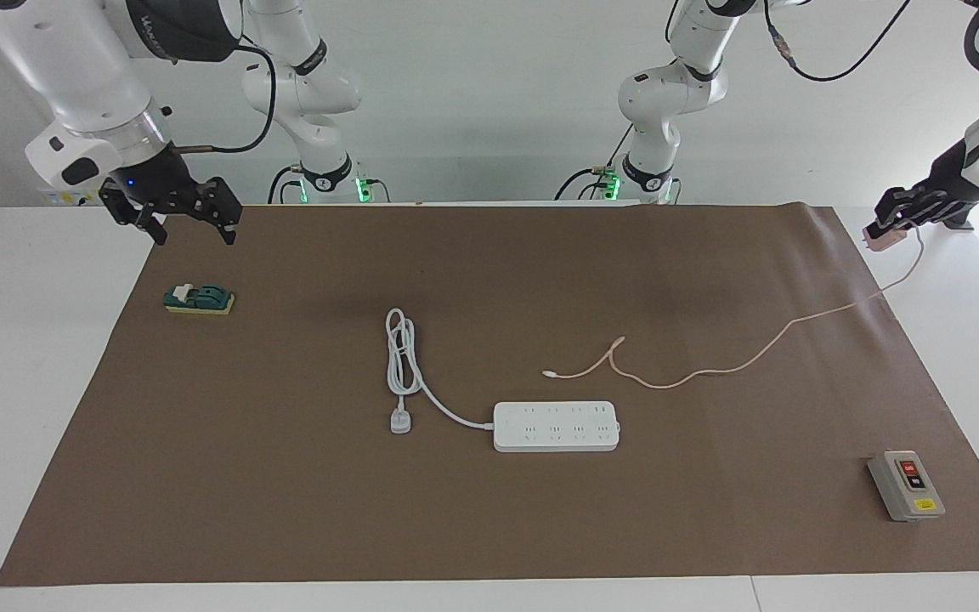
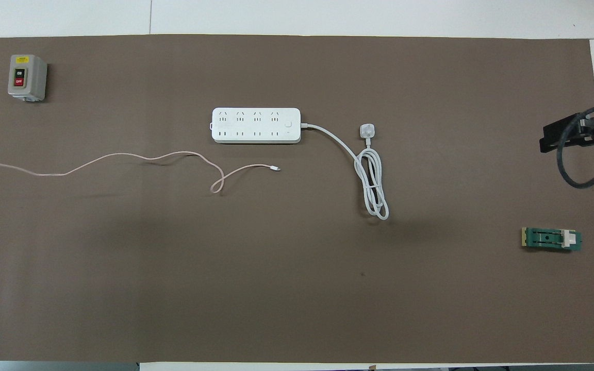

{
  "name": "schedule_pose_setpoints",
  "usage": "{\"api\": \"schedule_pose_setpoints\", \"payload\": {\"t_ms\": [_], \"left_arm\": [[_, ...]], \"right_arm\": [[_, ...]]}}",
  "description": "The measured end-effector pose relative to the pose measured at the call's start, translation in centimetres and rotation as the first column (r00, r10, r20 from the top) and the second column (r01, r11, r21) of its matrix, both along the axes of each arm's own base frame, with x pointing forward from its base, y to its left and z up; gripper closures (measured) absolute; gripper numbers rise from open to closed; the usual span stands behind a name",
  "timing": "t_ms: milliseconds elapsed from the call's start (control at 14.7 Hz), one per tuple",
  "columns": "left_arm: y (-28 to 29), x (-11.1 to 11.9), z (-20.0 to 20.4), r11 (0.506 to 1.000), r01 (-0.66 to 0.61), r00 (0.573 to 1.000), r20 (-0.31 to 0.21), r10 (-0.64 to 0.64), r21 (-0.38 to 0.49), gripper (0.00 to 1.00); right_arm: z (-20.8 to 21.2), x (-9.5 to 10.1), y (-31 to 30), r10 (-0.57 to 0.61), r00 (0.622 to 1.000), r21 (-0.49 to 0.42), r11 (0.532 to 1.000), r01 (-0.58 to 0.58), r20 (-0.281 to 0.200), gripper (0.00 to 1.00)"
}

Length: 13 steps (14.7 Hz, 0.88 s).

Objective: Plug charger into power strip

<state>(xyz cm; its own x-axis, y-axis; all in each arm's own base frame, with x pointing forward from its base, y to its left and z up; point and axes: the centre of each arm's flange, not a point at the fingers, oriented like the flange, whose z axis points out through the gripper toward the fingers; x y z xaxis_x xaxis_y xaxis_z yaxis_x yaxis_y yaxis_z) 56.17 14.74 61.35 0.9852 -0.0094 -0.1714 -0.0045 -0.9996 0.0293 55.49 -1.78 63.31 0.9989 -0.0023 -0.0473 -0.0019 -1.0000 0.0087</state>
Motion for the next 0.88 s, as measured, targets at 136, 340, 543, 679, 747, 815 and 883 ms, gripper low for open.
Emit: {"api": "schedule_pose_setpoints", "payload": {"t_ms": [136, 340, 543, 679, 747, 815, 883], "left_arm": [[1.0, -0.3, 0.0, 1.000, -0.014, 1.000, -0.003, 0.014, 0.020, 0.69], [-1.8, 0.5, 0.1, 0.982, -0.184, 0.983, 0.004, 0.184, 0.052, 0.69], [-12.9, 2.9, -0.1, 0.914, -0.396, 0.918, 0.069, 0.391, 0.086, 0.69], [-20.0, 4.6, -1.2, 0.848, -0.527, 0.846, 0.137, 0.516, 0.058, 0.69], [-23.2, 5.4, -2.2, 0.804, -0.594, 0.798, 0.157, 0.582, 0.036, 0.69], [-25.9, 6.1, -3.3, 0.756, -0.655, 0.748, 0.166, 0.643, 0.020, 0.69], [-28.1, 6.5, -4.4, 0.711, -0.703, 0.702, 0.168, 0.692, 0.011, 0.69]], "right_arm": [[0.7, -1.3, 0.1, 0.003, 1.000, 0.001, 1.000, -0.003, -0.019, 0.00], [0.7, -2.6, -0.2, -0.002, 0.999, 0.002, 1.000, 0.002, -0.036, 0.00], [-0.4, -3.3, -0.3, -0.005, 0.998, 0.004, 1.000, 0.005, -0.062, 0.00], [-0.7, -3.4, -0.3, -0.005, 0.998, 0.004, 1.000, 0.005, -0.067, 0.00], [-0.7, -3.4, -0.3, -0.005, 0.998, 0.004, 1.000, 0.005, -0.068, 0.00], [-0.7, -3.4, -0.3, -0.005, 0.998, 0.004, 1.000, 0.005, -0.067, 0.00], [-0.7, -3.4, -0.3, -0.004, 0.998, 0.001, 1.000, 0.004, -0.063, 0.00]]}}
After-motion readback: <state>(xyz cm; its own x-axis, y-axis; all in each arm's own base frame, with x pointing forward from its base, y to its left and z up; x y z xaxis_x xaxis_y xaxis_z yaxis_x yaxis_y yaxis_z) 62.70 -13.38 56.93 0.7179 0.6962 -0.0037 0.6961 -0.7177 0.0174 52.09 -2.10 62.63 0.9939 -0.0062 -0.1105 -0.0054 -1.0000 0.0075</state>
